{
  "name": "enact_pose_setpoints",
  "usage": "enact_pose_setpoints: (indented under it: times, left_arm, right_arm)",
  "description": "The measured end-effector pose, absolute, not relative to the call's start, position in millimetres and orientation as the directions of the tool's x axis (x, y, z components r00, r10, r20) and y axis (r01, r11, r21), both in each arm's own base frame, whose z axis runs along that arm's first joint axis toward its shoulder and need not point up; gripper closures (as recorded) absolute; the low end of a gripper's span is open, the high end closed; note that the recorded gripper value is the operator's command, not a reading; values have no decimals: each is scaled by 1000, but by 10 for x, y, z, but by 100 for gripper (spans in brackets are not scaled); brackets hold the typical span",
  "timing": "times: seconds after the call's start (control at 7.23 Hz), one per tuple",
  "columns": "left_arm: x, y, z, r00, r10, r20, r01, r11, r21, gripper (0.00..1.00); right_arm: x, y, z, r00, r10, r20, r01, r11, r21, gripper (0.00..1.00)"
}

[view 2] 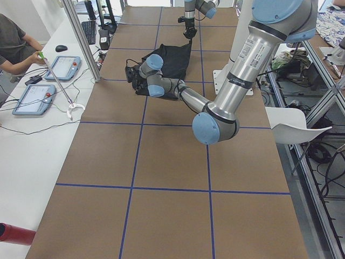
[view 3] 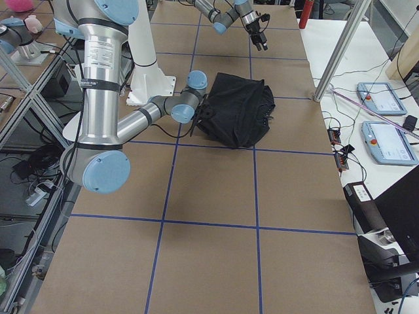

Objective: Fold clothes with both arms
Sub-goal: 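Pull the grasped side edge toward the robot with the right gripper, then move the left gripper to the shirt's far side while the right gripper folds inward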

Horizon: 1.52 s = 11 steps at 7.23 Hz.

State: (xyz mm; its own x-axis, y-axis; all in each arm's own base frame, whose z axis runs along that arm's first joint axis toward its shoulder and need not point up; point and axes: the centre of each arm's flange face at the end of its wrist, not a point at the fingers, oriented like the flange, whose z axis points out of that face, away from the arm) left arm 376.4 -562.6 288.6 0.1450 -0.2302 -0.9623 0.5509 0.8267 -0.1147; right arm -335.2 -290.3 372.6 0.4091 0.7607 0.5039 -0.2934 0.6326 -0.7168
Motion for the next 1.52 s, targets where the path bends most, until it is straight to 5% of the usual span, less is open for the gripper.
enact_pose_setpoints:
  times: [0.14,0.42,0.83,1.52]
  left_arm:
    - [3682,-5449,2804,125,-214,-969,519,846,-120,0]
    - [3759,-5110,2629,90,-219,-971,465,872,-154,0]
    - [4294,-4354,2566,174,-262,-949,437,884,-164,1]
    - [5041,-3784,3098,374,-308,-875,441,889,-124,17]
  right_arm:
    - [-3540,-2529,3572,457,749,479,-230,620,-750,77]
    - [-3815,-1919,3383,539,723,432,-152,588,-794,0]
    - [-3732,-1880,3223,534,734,419,-130,561,-818,0]
    - [-3383,-3354,3214,348,846,403,-216,491,-844,0]
